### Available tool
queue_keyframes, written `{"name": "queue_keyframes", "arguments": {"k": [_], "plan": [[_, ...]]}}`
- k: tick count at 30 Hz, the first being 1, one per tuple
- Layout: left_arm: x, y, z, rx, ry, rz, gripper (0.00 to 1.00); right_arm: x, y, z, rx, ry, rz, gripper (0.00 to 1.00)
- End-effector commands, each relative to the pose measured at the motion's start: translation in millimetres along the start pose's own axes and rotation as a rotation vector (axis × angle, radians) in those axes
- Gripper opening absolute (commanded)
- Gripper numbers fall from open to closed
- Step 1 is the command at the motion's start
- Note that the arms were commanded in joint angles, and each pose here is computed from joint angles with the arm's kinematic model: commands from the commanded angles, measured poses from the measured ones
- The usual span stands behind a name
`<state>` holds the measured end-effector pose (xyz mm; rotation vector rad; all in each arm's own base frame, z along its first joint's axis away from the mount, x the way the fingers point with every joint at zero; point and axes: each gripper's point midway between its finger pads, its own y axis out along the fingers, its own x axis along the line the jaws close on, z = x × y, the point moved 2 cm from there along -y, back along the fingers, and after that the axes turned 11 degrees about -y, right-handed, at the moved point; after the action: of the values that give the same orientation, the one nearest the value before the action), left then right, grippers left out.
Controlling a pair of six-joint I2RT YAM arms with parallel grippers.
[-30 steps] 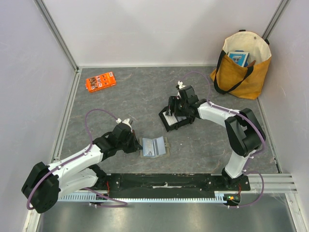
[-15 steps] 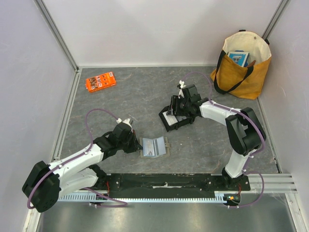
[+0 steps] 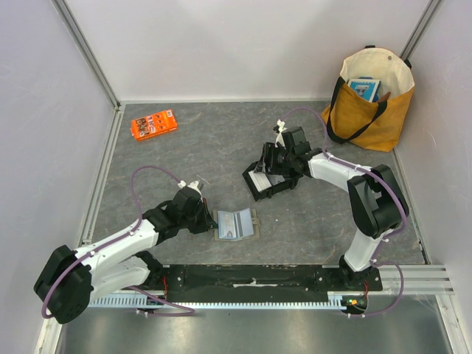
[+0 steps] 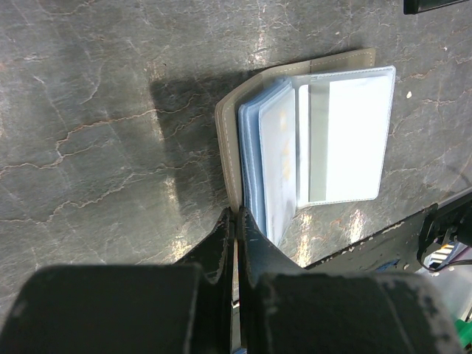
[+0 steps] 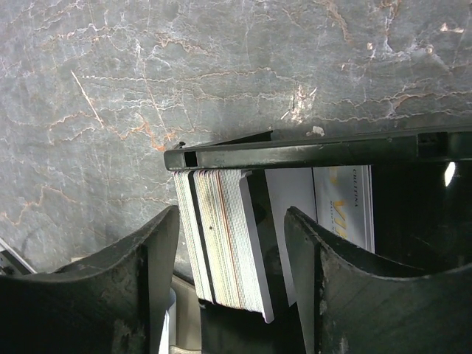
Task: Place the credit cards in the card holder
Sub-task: Pick up the credit card from the storage box.
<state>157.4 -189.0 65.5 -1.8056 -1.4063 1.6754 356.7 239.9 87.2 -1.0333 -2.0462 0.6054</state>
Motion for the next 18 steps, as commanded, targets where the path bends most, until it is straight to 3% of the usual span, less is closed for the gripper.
{"name": "queue_keyframes", "arguments": {"k": [1, 7, 18], "plan": [[-12.6, -3.6, -5.7, -0.012, 0.036, 0.037, 0.02, -1.5, -9.0, -16.3, -0.062, -0.034, 0.022, 0.69], [-11.1, -2.7, -5.4, -0.01, 0.034, 0.031, 0.02, -3.6, -2.1, 0.1, -0.003, -0.031, 0.005, 0.71], [-11.3, -2.6, -5.8, -0.012, 0.034, 0.031, 0.02, 15.5, -10.4, -4.2, -0.001, -0.028, -0.097, 0.61]]}}
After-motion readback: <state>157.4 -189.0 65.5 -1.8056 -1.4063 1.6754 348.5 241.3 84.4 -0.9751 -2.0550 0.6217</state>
